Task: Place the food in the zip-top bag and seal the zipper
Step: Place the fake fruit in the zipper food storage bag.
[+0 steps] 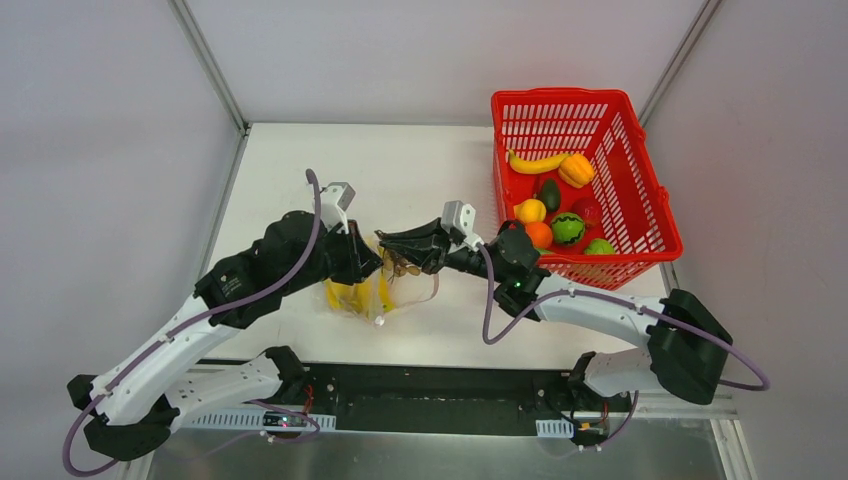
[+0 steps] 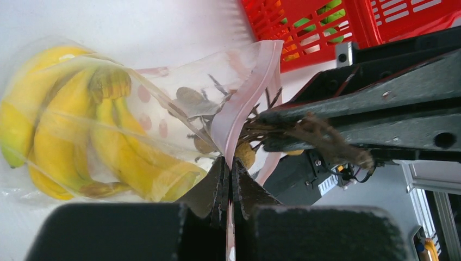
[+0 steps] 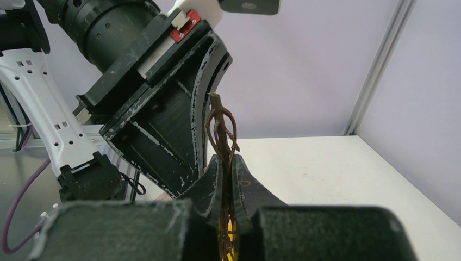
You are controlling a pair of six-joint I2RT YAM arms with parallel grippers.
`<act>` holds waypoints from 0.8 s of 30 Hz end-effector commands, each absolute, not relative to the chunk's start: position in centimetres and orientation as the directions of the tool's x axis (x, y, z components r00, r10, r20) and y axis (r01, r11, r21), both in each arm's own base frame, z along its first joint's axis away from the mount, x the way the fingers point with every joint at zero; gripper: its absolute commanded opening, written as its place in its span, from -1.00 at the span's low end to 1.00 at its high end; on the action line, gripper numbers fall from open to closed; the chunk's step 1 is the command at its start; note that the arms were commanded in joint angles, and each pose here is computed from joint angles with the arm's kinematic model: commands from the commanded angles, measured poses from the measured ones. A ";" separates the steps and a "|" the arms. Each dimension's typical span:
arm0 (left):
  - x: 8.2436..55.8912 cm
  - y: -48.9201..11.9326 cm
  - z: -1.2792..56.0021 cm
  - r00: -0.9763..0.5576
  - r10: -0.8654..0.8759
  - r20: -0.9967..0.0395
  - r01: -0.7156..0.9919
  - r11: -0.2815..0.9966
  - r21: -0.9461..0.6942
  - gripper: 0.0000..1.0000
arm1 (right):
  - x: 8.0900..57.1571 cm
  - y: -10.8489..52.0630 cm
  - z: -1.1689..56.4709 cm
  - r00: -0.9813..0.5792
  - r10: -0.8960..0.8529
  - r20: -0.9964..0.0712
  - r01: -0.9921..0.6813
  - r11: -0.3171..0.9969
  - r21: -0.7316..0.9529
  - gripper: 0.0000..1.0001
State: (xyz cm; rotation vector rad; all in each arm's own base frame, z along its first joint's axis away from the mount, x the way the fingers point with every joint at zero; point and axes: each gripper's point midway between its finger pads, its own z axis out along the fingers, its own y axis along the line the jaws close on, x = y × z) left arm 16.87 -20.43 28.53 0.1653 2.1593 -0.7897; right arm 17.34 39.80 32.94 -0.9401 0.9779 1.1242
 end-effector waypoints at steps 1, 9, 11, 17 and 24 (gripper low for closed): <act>17.5 -19.9 30.9 -0.608 -0.228 -0.761 0.355 0.779 -0.517 -1.00 | 15.3 40.1 35.6 0.169 0.422 -0.891 -0.984 0.130 -0.125 -1.00; 17.6 -18.3 31.6 -0.567 -0.281 -0.775 0.319 0.792 -0.521 -1.00 | 16.5 40.9 34.1 0.244 0.384 -0.891 -0.961 0.216 -0.170 -0.94; 17.5 -18.0 31.7 -0.561 -0.286 -0.777 0.316 0.794 -0.520 -1.00 | 16.9 40.8 34.0 0.274 0.375 -0.885 -0.952 0.238 -0.194 -0.87; 17.6 -17.2 31.8 -0.544 -0.298 -0.784 0.300 0.804 -0.513 -1.00 | 16.7 41.1 32.6 0.255 0.331 -0.908 -0.958 0.210 -0.193 -0.15; 17.6 -16.7 31.2 -0.543 -0.299 -0.784 0.279 0.817 -0.505 -1.00 | 15.0 40.3 32.5 0.219 0.250 -0.943 -0.974 0.119 -0.194 0.07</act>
